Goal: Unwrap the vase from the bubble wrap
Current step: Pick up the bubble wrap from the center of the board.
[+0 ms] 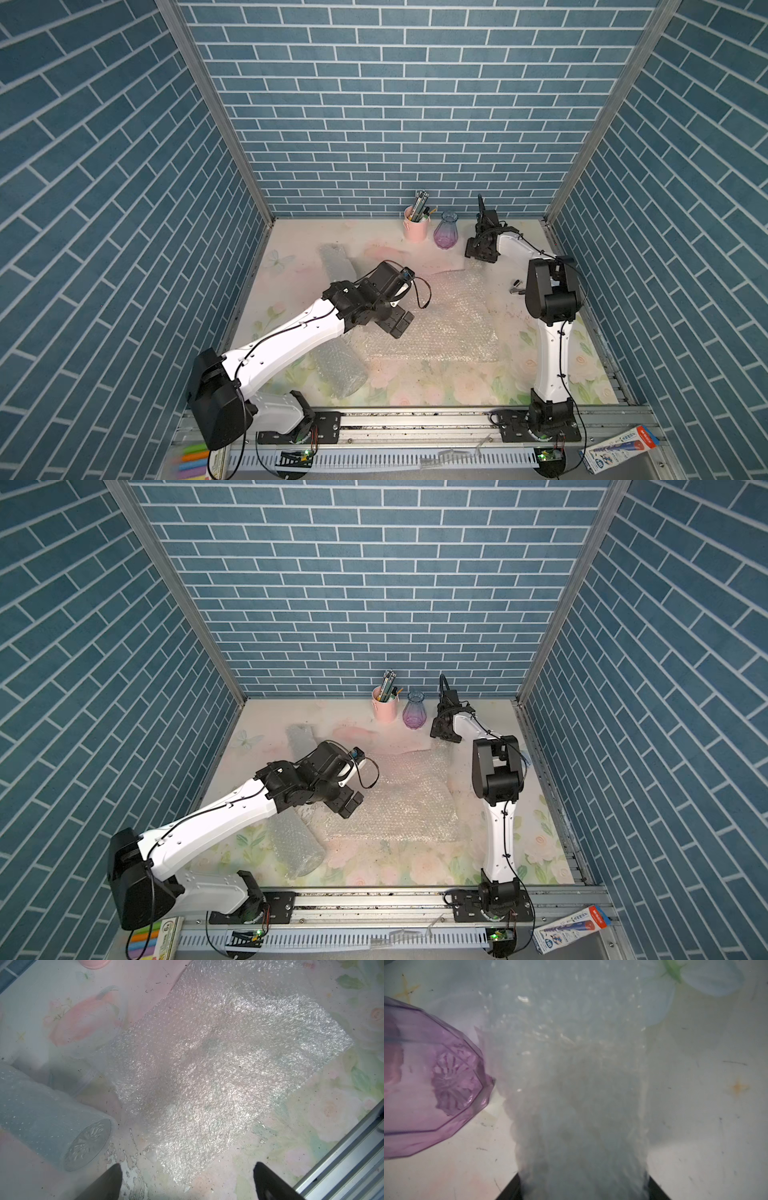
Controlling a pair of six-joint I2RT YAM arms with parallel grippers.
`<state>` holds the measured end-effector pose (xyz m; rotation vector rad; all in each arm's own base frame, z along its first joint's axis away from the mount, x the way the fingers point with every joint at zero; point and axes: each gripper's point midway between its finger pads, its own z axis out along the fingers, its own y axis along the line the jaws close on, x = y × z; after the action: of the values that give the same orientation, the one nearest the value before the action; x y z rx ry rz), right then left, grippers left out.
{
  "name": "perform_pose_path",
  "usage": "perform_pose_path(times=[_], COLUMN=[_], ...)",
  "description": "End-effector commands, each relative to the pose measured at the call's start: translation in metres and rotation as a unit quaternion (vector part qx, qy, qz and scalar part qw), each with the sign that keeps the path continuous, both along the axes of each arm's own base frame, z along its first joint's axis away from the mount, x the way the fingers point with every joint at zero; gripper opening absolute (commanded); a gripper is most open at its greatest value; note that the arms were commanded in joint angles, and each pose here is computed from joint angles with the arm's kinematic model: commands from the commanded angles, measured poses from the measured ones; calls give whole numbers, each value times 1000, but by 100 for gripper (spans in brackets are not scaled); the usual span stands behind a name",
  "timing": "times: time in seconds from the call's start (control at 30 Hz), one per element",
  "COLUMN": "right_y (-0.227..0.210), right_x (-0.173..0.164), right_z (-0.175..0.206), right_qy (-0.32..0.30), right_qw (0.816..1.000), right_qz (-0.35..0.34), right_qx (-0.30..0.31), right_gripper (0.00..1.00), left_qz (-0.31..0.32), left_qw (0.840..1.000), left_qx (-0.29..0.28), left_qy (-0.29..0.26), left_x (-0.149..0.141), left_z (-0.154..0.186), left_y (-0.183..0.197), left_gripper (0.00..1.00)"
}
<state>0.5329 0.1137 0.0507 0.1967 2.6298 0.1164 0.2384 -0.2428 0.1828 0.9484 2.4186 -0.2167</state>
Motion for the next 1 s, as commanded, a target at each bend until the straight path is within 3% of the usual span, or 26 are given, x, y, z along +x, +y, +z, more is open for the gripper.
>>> perform_pose_path(times=[0.0,0.67,0.97], right_y=[-8,-59,-74], right_x=[13,9,-29], right_z=[61,171,226], right_qy=[-80,-190,-219], right_qw=[997,980,974], right_qz=[-7,-30,-37], right_qx=[-14,-50,-42], right_gripper=[40,40,40], left_qz=[-11,-6,16], left_qw=[1000,1000,1000], left_qx=[-11,-7,-21], left_qy=[-3,7,1], left_x=[0,0,7], left_z=[1,-5,4], left_y=[-3,-2,7], left_gripper=[99,99,99])
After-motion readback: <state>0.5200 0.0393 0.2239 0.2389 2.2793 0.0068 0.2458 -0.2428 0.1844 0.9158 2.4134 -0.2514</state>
